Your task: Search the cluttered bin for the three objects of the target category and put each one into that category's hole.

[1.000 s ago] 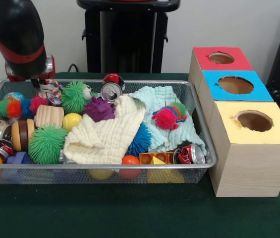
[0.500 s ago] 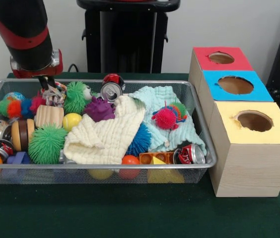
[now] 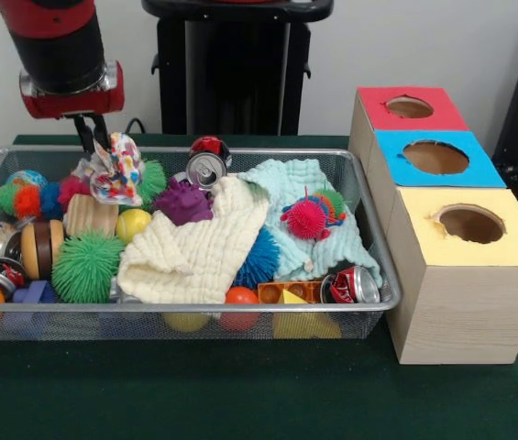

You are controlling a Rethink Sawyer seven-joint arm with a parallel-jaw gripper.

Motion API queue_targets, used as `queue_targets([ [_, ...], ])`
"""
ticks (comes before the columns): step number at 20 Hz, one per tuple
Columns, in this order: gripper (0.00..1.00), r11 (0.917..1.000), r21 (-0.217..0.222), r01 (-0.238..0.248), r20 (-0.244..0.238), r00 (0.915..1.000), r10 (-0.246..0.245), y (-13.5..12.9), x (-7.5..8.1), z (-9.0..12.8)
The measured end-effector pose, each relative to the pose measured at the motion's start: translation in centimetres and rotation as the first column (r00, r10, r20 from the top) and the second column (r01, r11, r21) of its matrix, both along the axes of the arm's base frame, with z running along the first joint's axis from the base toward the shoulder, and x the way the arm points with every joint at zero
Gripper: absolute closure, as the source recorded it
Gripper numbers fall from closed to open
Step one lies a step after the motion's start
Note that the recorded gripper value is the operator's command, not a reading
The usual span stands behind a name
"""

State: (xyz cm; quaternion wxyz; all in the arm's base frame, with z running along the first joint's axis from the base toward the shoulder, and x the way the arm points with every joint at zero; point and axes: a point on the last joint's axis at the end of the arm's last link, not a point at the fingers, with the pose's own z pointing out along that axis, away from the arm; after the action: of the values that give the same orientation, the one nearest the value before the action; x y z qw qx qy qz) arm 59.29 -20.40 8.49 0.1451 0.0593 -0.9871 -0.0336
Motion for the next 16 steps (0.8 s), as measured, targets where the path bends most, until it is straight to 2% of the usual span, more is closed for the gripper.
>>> queue_targets([
  [1, 1.00, 1.0000, -0.007, -0.006, 0.013, 0.9999, 0.006, 0.5, 0.3, 1.3],
  [9, 1.00, 0.9983, -0.046, -0.036, 0.086, 0.9955, 0.040, 2.8, 2.7, 6.2],
  [12, 1.00, 0.9974, -0.057, -0.044, 0.122, 0.9912, 0.051, 4.3, 3.8, 8.5],
  [16, 1.00, 0.9965, -0.064, -0.055, 0.166, 0.9840, 0.064, 6.4, 5.1, 10.5],
])
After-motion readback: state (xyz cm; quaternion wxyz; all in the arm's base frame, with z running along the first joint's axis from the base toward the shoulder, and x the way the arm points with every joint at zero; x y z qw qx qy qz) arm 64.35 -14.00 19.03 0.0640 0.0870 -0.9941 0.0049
